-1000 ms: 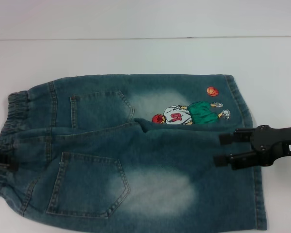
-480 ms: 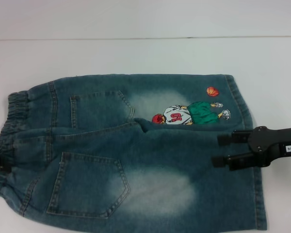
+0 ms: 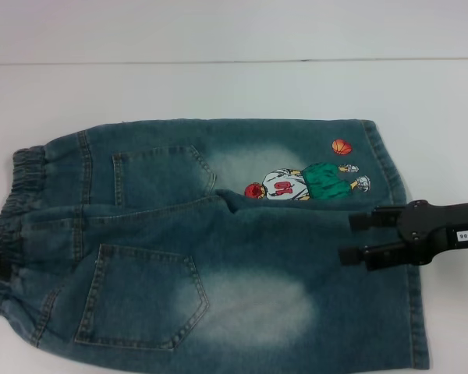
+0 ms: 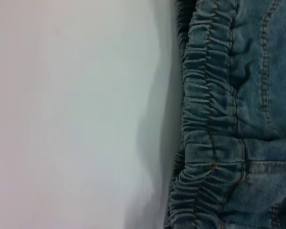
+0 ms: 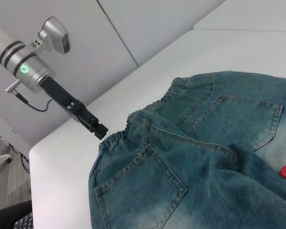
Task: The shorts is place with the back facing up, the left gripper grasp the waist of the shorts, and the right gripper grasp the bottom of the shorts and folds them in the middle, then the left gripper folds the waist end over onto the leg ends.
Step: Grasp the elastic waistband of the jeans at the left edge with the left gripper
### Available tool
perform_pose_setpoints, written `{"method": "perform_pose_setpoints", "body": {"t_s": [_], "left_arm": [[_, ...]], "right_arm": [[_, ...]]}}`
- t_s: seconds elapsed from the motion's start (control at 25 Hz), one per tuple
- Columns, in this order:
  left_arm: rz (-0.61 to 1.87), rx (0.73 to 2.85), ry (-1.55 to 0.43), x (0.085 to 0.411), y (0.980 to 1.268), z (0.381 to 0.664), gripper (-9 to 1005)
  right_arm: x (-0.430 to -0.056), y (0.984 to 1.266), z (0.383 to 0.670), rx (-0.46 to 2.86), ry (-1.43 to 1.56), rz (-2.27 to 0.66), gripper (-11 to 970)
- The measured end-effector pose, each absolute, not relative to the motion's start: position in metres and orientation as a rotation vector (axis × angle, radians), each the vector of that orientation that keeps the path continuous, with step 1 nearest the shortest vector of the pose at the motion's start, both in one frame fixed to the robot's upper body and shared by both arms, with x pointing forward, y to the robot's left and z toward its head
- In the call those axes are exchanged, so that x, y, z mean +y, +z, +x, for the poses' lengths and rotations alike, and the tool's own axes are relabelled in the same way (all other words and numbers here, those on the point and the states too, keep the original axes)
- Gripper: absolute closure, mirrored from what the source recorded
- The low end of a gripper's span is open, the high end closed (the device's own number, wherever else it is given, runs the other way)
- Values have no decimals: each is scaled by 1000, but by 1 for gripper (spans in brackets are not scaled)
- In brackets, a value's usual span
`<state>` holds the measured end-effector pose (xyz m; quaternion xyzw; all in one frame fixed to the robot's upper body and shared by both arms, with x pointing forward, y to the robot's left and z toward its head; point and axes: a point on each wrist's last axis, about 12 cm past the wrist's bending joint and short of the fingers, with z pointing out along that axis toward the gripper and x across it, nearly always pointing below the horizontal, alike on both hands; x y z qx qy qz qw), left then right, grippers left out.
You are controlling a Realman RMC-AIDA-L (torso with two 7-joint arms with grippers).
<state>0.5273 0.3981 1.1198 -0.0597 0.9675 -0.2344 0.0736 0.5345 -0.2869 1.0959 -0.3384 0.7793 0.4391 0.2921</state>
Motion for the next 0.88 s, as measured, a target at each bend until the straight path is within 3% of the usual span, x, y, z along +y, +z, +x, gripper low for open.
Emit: {"method": "perform_pose_setpoints", "body": {"t_s": [0.88], "left_arm": [[-110, 2948, -712, 385, 1112, 532, 68]], "right_arm": [[-285, 1097, 539, 2073, 1151, -897, 14]]}}
